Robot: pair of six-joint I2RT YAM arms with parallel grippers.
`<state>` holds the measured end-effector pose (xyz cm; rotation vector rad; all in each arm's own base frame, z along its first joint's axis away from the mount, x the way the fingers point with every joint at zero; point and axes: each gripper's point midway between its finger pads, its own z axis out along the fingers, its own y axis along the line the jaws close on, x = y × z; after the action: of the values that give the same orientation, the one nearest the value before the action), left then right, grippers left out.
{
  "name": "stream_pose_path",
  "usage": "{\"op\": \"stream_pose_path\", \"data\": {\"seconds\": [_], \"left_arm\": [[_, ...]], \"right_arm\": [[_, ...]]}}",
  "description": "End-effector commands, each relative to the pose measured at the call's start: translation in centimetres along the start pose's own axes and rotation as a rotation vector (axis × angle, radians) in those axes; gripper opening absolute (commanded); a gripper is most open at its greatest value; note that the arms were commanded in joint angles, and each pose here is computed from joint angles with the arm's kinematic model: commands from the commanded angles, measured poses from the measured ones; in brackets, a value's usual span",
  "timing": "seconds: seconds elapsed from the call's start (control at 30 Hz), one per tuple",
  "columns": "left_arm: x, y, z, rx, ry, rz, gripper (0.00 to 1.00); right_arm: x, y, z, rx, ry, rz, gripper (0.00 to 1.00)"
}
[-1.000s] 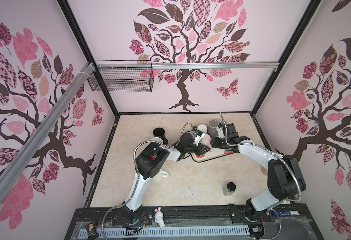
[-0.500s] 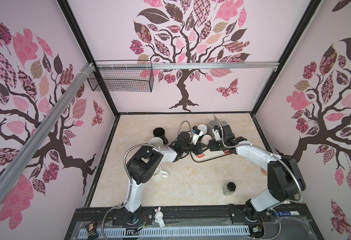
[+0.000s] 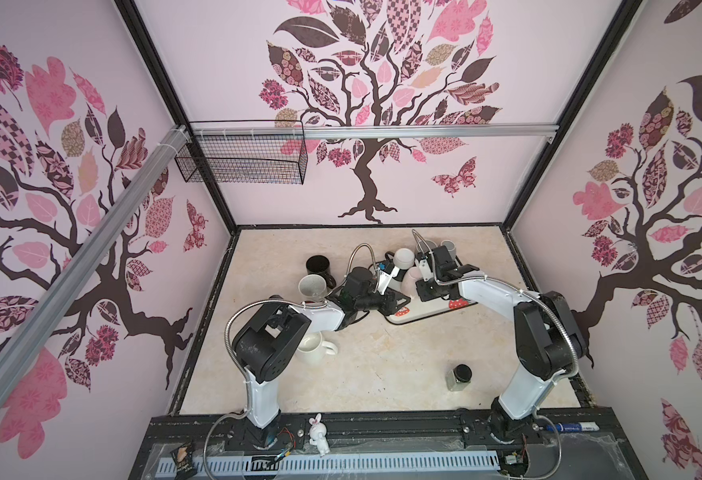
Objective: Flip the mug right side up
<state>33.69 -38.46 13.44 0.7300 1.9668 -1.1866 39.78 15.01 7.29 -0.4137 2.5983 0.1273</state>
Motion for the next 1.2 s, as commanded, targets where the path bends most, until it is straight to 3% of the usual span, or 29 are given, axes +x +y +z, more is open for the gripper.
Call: {"op": "stream_pose_path", "data": {"seconds": [0.0, 0.2, 0.4, 0.57, 0.87, 1.0, 1.17], "left_arm": [[-0.1, -0.2, -1.0, -0.017, -0.010, 0.020, 0.40], [-1.0, -0.4, -2.8, -0.066, -0.050, 0.009, 0.40], [-2.7, 0.7, -6.5, -0.252, -0.108, -0.052, 0.43], [-3.8, 1.4, -10.0, -0.339, -0.167, -0.181, 0.44], [-4.8, 0.0, -13.6, -0.264, -0.258, -0.411, 0.51], [-5.7, -1.6, -13.3, -0.160, -0.280, -0.468, 0.56], [-7.7, -3.6, -12.7, -0.024, -0.302, -0.495, 0.56]], "right_arm": [[-1.2, -0.3, -0.8, 0.031, -0.031, -0.031, 0.17], [-1.7, 0.1, -2.3, 0.014, -0.071, -0.024, 0.00], [-3.8, 2.1, -6.9, -0.122, -0.283, 0.072, 0.00], [-5.7, 3.5, -11.3, -0.251, -0.474, 0.186, 0.00], [-8.9, 6.7, -18.7, -0.666, -0.709, 0.477, 0.00], [-10.2, 8.5, -20.6, -0.892, -0.700, 0.583, 0.00], [-11.0, 9.9, -22.2, -1.073, -0.659, 0.654, 0.00]]}}
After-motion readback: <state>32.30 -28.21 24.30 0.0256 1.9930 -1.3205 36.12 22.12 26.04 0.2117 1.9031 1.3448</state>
